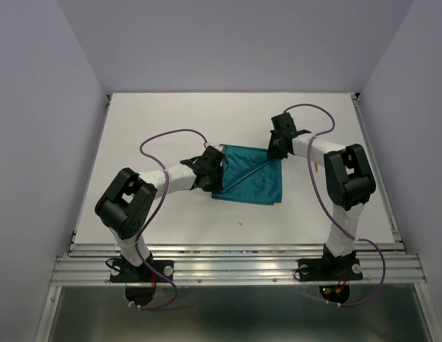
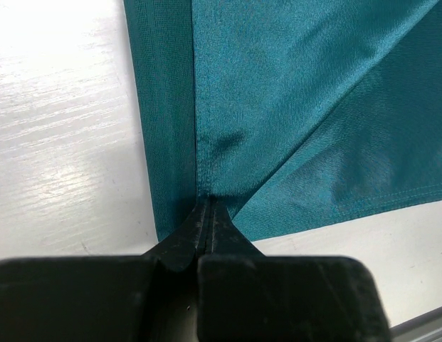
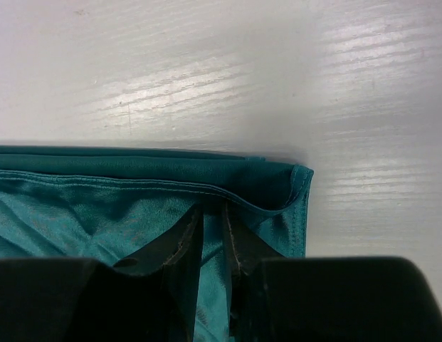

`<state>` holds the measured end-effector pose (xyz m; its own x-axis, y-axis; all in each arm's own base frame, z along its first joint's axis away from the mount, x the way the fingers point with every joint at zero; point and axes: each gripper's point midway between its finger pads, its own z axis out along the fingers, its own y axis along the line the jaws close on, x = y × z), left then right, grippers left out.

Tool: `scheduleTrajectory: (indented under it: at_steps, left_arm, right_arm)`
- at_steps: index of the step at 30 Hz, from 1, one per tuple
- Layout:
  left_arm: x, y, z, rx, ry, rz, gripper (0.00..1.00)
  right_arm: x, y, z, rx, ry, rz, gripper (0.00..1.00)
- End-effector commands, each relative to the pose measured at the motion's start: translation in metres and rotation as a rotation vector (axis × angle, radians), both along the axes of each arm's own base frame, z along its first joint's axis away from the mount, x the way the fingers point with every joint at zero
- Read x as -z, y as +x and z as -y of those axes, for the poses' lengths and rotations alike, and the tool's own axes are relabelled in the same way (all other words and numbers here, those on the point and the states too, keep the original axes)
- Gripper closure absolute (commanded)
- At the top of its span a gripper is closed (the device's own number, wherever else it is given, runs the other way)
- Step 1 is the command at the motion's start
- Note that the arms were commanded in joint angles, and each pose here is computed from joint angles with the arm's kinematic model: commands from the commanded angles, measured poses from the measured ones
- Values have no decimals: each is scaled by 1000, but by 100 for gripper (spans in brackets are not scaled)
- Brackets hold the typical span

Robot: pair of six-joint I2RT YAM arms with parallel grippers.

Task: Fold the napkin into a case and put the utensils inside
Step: Smooth out the upper triangle-folded napkin at the center of the board, then pick up the upper triangle-folded napkin from the center of the board.

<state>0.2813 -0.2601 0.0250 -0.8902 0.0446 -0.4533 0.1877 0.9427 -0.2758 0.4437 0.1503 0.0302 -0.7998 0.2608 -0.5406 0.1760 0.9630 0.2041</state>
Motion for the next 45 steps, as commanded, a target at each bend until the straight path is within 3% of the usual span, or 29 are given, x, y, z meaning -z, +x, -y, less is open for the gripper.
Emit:
scheduleTrajectory:
  at_steps: [1, 12, 20, 30, 35, 45]
  left_arm:
    - [-25, 7, 4, 5, -25, 53, 100]
    - [-107, 42, -2, -41, -84, 208, 100]
    - [-77, 74, -43, -187, -133, 86, 100]
    - [-23, 71, -42, -175, -95, -38, 100]
    - [-5, 52, -40, -162, -94, -81, 100]
    - [1, 16, -8, -100, -140, -109, 100]
  right_arm:
    - [-16, 8, 0, -11, -12, 37, 78]
    - [-83, 11, -23, -80, 119, 136, 77]
    - [-64, -42, -60, -171, 129, 67, 77]
    - [-41, -106, 25, 30, -17, 15, 73]
    - [-26, -110, 48, 70, -26, -32, 72]
    - [4, -75, 17, -52, 11, -106, 72]
